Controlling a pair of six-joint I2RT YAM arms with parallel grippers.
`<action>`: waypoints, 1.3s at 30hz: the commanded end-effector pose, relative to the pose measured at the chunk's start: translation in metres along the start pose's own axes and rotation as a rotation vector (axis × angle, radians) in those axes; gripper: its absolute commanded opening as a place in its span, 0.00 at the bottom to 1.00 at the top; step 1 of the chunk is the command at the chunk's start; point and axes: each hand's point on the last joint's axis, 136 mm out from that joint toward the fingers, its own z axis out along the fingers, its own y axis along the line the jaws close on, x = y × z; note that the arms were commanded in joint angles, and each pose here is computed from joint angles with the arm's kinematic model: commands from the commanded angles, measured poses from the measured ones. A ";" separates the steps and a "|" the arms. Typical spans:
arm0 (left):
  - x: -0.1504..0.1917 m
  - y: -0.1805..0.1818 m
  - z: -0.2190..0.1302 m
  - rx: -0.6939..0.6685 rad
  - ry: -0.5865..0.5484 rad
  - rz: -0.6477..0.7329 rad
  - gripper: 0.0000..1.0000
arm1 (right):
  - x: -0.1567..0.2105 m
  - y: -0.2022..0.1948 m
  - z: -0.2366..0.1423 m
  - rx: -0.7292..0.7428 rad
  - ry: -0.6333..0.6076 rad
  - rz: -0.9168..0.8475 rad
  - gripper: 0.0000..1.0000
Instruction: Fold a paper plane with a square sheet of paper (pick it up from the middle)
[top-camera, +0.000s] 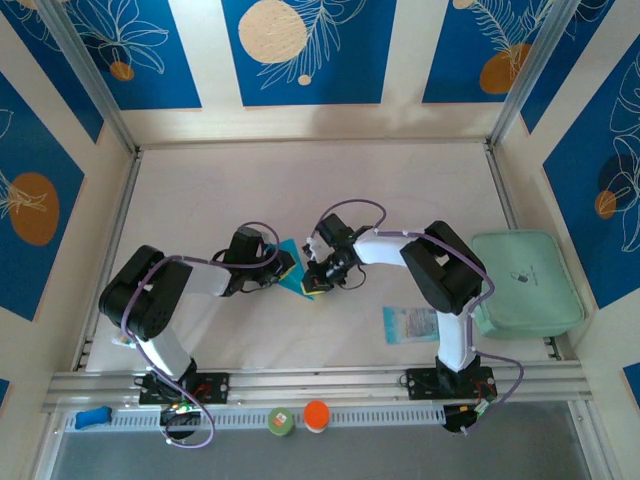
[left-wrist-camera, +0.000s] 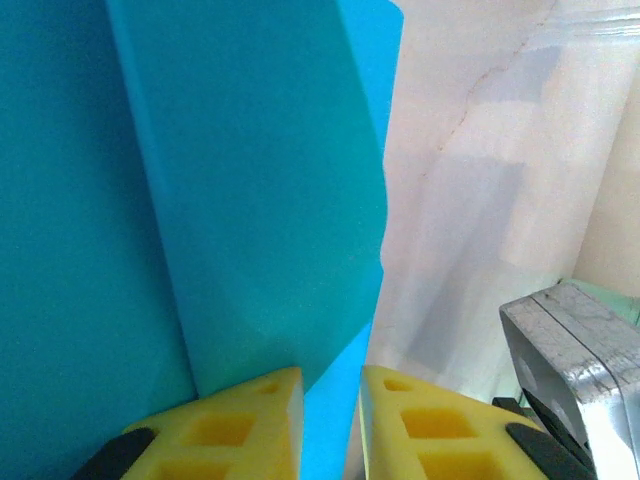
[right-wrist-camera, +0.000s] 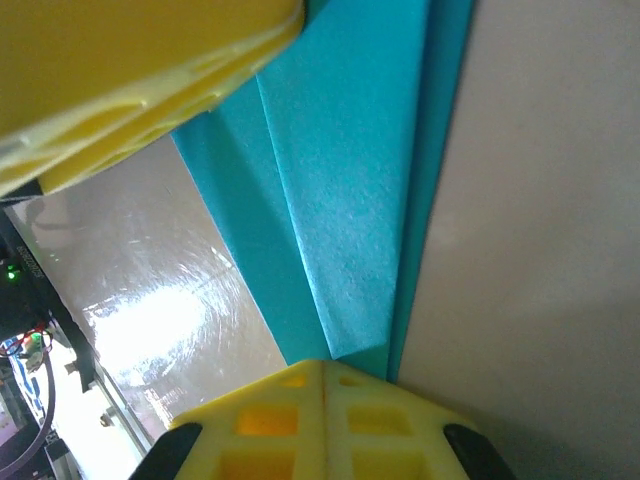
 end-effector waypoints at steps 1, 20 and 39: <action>0.024 0.088 -0.002 -0.299 0.048 -0.120 0.24 | 0.036 -0.013 -0.002 0.033 0.106 0.075 0.05; 0.024 0.084 -0.002 -0.292 0.052 -0.120 0.24 | 0.044 -0.008 -0.008 0.006 0.108 0.075 0.05; 0.023 0.079 -0.001 -0.278 0.058 -0.117 0.24 | 0.011 0.019 -0.024 -0.021 -0.011 -0.026 0.05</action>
